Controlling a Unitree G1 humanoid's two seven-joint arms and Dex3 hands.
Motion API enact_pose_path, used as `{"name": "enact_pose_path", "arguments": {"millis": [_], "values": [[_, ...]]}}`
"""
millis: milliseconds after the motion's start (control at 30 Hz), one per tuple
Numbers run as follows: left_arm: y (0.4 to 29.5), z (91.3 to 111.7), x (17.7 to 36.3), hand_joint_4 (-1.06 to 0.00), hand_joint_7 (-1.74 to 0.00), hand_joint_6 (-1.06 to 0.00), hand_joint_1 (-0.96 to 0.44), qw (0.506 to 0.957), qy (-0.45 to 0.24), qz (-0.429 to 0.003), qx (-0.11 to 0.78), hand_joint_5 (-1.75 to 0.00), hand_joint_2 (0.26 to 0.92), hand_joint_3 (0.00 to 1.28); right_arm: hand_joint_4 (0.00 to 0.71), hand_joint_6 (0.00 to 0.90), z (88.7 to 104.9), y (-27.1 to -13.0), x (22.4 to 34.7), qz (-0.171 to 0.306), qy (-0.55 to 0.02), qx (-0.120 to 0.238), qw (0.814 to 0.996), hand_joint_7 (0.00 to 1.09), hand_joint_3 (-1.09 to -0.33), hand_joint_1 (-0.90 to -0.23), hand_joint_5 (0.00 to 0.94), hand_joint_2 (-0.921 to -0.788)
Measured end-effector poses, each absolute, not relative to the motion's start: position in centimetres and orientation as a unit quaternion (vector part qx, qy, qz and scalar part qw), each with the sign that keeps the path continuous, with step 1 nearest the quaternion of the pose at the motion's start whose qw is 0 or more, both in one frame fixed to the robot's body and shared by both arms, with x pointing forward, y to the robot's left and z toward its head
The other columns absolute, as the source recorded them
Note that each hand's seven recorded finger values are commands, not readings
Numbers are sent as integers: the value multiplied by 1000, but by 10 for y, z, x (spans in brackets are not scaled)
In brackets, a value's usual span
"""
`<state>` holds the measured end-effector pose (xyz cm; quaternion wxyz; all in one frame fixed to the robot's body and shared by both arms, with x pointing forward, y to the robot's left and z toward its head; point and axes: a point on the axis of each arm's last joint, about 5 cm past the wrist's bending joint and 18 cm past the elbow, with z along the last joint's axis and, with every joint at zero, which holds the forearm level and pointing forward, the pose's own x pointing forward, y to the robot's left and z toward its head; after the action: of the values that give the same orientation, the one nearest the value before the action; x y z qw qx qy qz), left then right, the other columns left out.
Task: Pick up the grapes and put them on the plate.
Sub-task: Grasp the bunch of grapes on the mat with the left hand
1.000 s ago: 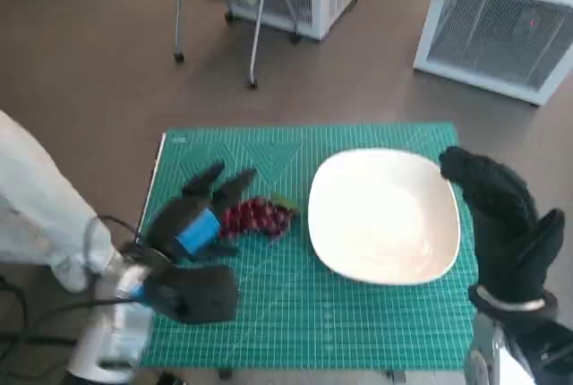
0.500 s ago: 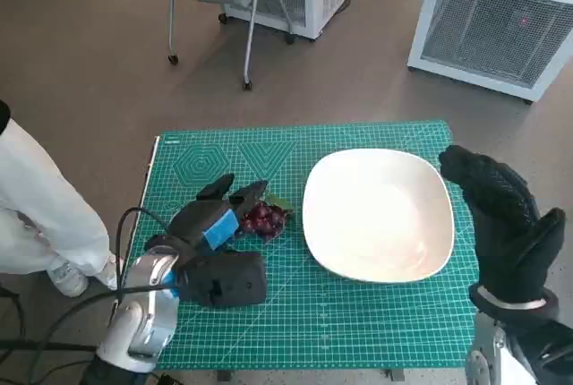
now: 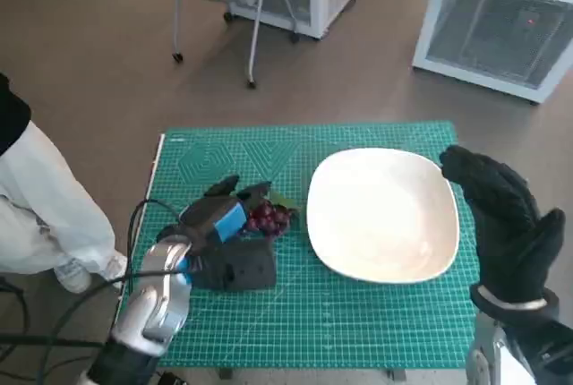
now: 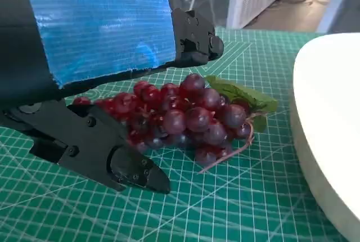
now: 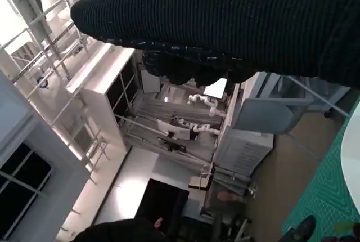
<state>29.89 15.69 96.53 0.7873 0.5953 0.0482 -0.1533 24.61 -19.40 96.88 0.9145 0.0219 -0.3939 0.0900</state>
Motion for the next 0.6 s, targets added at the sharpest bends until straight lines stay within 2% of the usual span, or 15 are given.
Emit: {"name": "enact_pose_path", "arguments": {"millis": [600], "values": [[141, 956, 328, -91, -4, -267, -253, 770, 82, -137, 618, -10, 761, 8, 449, 122, 968, -195, 247, 88, -392, 20, 915, 529, -560, -529, 0, -921]]}}
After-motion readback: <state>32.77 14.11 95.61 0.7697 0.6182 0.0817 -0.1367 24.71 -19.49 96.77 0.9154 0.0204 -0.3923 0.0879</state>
